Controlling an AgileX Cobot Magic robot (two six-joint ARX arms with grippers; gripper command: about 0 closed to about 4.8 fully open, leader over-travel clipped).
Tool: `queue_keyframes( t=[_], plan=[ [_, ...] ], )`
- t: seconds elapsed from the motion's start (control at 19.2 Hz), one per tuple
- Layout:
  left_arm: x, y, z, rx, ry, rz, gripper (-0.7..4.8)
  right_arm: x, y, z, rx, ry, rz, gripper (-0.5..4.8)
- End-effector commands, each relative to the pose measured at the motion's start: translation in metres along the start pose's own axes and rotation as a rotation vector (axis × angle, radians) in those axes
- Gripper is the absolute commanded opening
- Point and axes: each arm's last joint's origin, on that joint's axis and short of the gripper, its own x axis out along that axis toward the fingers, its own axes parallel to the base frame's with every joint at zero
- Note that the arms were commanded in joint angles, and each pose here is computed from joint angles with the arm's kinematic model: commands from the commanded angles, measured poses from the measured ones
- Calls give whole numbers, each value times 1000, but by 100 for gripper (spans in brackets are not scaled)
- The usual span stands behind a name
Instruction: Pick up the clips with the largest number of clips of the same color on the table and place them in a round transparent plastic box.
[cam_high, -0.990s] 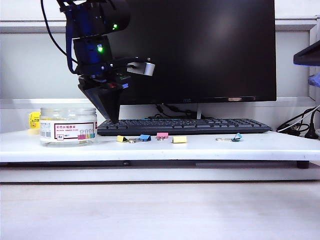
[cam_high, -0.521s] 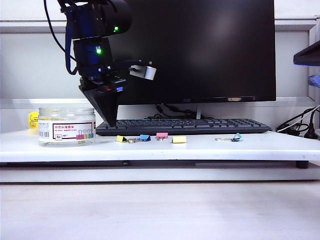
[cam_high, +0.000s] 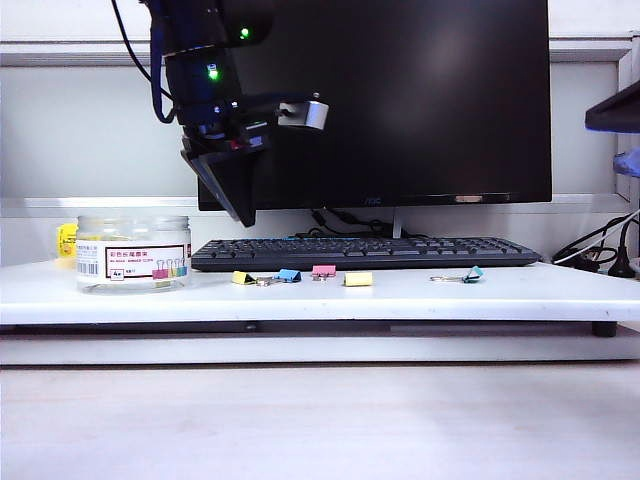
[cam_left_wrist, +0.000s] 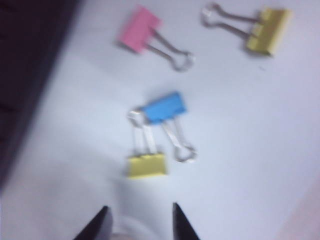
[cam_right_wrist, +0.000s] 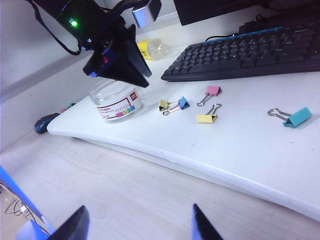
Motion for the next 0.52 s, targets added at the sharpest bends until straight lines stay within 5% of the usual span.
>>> queue_keyframes(
  t=[0.05, 0.16, 0.52],
  plan=[
    [5, -3, -1, 5, 46, -65, 196, 0, 1, 2, -3, -10, 7, 264],
    [7, -3, 0, 7, 60, -74, 271, 0, 1, 2, -3, -10, 7, 264],
    [13, -2, 1, -8, 54, -71, 274, 0, 1, 2, -3, -10, 7, 264]
  ],
)
